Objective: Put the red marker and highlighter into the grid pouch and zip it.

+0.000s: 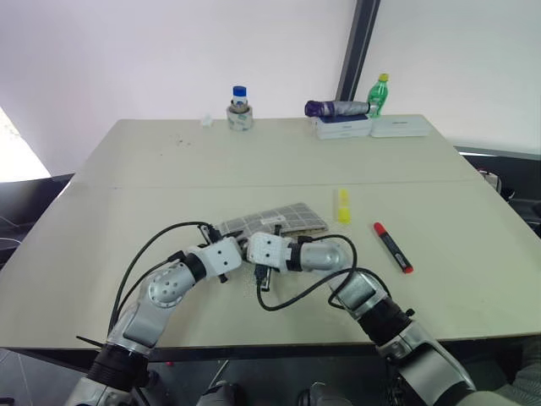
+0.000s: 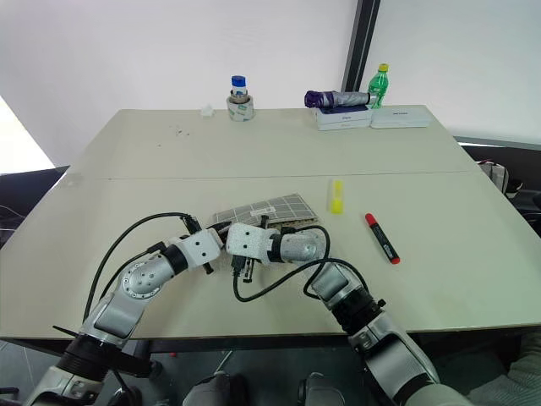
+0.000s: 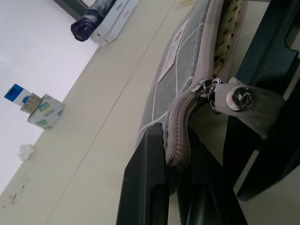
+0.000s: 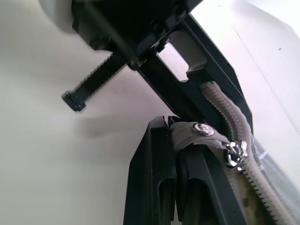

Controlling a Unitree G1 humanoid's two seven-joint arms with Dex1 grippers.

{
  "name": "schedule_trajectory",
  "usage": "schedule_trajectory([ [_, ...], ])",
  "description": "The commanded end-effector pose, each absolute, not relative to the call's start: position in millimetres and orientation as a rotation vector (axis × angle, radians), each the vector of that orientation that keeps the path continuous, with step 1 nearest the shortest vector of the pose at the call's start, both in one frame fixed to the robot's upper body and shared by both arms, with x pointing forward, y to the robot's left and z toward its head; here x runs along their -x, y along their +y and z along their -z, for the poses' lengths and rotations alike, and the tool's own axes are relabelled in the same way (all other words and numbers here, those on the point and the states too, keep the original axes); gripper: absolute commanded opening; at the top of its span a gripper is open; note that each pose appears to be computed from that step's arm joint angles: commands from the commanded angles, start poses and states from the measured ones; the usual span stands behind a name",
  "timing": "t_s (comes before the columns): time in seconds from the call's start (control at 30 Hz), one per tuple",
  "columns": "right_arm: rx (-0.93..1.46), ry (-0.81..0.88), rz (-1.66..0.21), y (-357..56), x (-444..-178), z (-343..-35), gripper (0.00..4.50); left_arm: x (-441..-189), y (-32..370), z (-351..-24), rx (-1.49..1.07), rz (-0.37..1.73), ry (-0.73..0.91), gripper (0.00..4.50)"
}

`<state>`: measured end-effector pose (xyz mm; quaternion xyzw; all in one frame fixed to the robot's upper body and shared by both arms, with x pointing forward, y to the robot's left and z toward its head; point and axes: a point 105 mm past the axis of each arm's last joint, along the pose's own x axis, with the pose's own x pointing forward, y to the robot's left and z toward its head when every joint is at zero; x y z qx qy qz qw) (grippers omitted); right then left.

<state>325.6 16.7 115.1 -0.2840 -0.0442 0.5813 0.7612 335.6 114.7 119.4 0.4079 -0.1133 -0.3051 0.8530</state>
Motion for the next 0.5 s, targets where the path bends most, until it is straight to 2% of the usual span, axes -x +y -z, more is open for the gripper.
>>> schedule_trajectory([
  [0.03, 0.529, -0.199, -1.312, 18.5, -313.2, -142.2, 1.38, -335.8, 116.5, -126.2, -0.864, 0.625, -0.26, 0.0],
  [0.23, 0.387, -0.134, -1.247, -15.5, -310.6, -136.1, 4.48, -337.1, 124.1, -128.7, -0.859, 0.601, -0.261, 0.0],
  [0.5, 0.385, -0.028, -1.121, -77.5, -309.7, -120.4, 4.48, -339.8, 137.4, -130.9, -0.87, 0.563, -0.259, 0.0],
])
